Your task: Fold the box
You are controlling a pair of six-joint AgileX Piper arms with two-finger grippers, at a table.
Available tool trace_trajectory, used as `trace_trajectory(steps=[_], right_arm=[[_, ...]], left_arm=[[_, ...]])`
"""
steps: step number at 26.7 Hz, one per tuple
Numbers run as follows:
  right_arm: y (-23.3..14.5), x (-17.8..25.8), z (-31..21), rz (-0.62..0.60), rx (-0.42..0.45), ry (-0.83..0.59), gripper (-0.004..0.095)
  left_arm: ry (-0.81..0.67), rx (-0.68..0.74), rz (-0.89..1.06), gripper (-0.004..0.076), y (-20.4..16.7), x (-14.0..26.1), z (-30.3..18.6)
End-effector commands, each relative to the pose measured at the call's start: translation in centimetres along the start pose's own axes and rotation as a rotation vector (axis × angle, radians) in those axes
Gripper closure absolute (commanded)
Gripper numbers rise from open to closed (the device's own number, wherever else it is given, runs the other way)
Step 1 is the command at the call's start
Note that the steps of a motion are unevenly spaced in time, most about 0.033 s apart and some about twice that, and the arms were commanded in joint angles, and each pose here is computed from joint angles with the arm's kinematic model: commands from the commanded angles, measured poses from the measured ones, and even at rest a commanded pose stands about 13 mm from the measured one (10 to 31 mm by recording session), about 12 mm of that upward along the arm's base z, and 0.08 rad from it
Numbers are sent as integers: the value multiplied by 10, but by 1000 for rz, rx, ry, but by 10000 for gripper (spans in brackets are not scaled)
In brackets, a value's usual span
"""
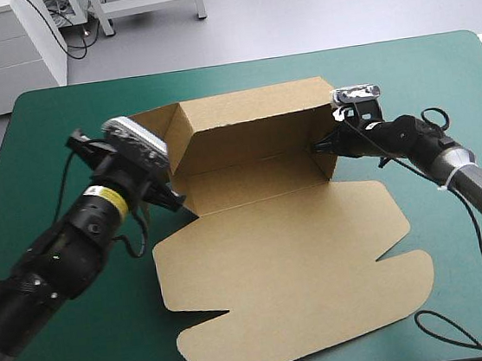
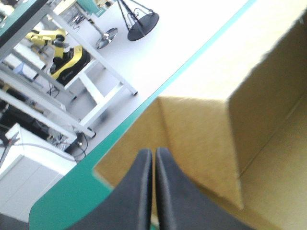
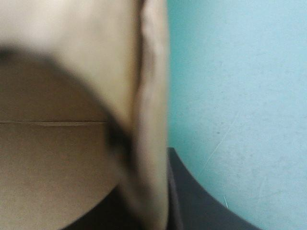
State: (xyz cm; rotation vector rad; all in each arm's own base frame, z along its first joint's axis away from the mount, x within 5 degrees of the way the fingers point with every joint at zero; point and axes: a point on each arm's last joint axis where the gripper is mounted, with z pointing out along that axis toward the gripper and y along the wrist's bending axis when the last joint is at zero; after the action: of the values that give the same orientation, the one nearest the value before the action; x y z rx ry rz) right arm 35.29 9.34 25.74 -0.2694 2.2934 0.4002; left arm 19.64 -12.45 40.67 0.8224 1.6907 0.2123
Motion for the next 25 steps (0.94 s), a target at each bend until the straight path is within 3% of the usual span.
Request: trace_trajectory(steps=[1, 3, 7, 15, 22, 25], right_arm=[[3, -12, -17, 5, -6, -38, 923], [2, -11, -17, 14, -2, -25, 923], [2, -9, -17, 3, -2, -7, 923], [-2, -8, -18, 11, 45, 18, 923], [-5, -30, -35, -17, 142, 97, 923], [-3, -38, -44, -33, 145, 148, 923]], left_arm=[[-40, -37, -71, 717, 34, 3, -21], [4, -19, -125, 717, 47, 16, -26], [88, -14, -416, 706, 74, 44, -30], [129, -26, -656, 706, 103, 88, -43], [106, 23, -785, 706, 93, 113, -32], [97, 36, -811, 706, 94, 114, -28]])
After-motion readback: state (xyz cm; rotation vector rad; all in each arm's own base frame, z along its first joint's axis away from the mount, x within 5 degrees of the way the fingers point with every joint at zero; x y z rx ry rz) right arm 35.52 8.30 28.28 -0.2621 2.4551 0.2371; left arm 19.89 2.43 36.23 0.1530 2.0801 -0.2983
